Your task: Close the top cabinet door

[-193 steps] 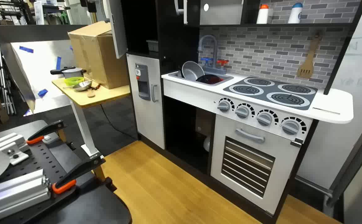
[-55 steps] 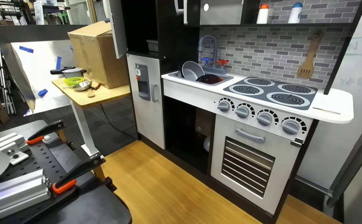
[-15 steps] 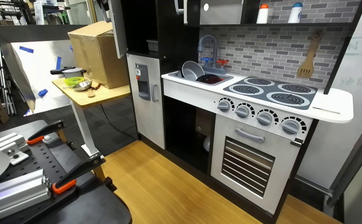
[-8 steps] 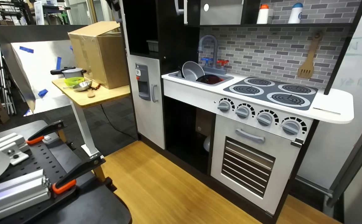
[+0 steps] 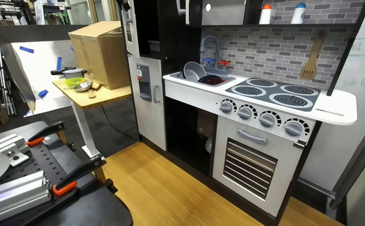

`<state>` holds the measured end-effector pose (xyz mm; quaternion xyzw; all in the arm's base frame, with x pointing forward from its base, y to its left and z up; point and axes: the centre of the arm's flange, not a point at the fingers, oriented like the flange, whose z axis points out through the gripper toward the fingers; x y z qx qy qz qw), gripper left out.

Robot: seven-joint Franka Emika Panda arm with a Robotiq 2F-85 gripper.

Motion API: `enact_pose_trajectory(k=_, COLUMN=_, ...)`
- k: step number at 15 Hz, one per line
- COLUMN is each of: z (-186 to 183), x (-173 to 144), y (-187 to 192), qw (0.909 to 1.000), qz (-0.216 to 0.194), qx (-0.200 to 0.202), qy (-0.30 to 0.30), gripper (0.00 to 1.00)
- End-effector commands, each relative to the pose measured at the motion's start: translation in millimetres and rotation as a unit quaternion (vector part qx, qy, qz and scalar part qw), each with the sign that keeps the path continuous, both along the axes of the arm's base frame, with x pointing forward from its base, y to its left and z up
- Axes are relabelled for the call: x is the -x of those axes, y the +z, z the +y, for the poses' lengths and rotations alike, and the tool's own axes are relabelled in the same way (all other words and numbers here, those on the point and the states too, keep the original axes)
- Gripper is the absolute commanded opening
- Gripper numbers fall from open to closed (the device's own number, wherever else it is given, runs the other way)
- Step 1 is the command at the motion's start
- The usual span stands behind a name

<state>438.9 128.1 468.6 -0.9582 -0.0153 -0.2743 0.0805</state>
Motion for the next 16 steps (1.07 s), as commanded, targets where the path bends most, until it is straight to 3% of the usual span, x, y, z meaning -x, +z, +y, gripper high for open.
enact_pose_trajectory(k=1, z=-11, x=-23, y=7, qw=0.9988, qz=0.001, qx=0.012, qy=-0.047, gripper=0.06)
enact_pose_trajectory(k=7, z=-19, x=-60, y=14, qw=0.9944, qz=0.0, qx=0.023, qy=-0.103, gripper=0.06)
enact_pose_trajectory(k=16, z=-24, x=-70, y=21, qw=0.9905, qz=-0.001, qx=0.011, qy=-0.137, gripper=0.06)
